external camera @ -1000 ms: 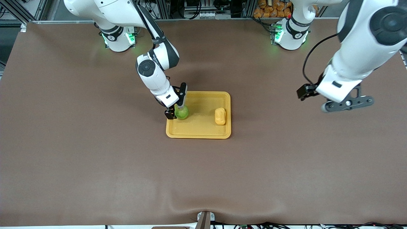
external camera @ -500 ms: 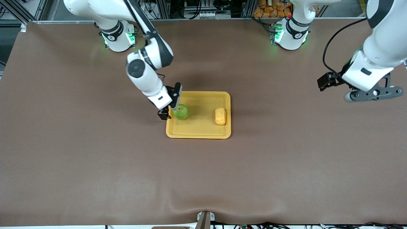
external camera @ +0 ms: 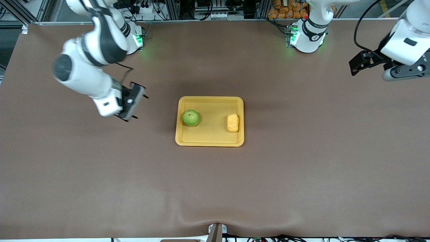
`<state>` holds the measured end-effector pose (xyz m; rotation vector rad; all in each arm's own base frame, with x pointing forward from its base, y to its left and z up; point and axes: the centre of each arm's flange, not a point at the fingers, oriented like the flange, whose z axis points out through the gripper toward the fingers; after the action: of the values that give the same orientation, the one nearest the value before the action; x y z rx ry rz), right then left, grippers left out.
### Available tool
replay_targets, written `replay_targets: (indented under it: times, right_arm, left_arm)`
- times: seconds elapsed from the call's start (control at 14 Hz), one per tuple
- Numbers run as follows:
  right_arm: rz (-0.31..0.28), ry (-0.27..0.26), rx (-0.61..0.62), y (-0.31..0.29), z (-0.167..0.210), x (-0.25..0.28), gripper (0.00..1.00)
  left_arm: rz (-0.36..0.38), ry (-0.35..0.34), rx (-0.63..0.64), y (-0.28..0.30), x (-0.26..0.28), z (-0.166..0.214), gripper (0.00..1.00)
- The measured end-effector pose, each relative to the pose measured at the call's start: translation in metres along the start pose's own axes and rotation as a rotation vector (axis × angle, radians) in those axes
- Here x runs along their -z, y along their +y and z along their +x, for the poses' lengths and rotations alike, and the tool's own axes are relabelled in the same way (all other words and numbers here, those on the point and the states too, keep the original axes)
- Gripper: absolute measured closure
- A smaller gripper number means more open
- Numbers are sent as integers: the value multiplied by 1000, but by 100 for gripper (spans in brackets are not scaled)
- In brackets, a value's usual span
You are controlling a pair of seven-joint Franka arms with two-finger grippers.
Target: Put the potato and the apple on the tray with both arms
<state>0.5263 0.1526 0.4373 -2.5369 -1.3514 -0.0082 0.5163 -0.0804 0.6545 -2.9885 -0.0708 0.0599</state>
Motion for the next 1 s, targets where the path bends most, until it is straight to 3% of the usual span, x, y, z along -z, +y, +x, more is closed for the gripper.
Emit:
replay_targets:
  times: [0.21,0.5,1.0]
  right_arm:
    - [-70,-72,-188,5,-9,84,0]
    - [-124,-26,-405,35,-49,174,0]
    - [-96,-47,-819,45,-106,236,0]
  left_arm:
    - [-24,-8,-30,-9,-8,-1,0]
    - [-60,11,-39,-14,-8,-11,0]
    - [-102,18,-40,-11,-5,-15,0]
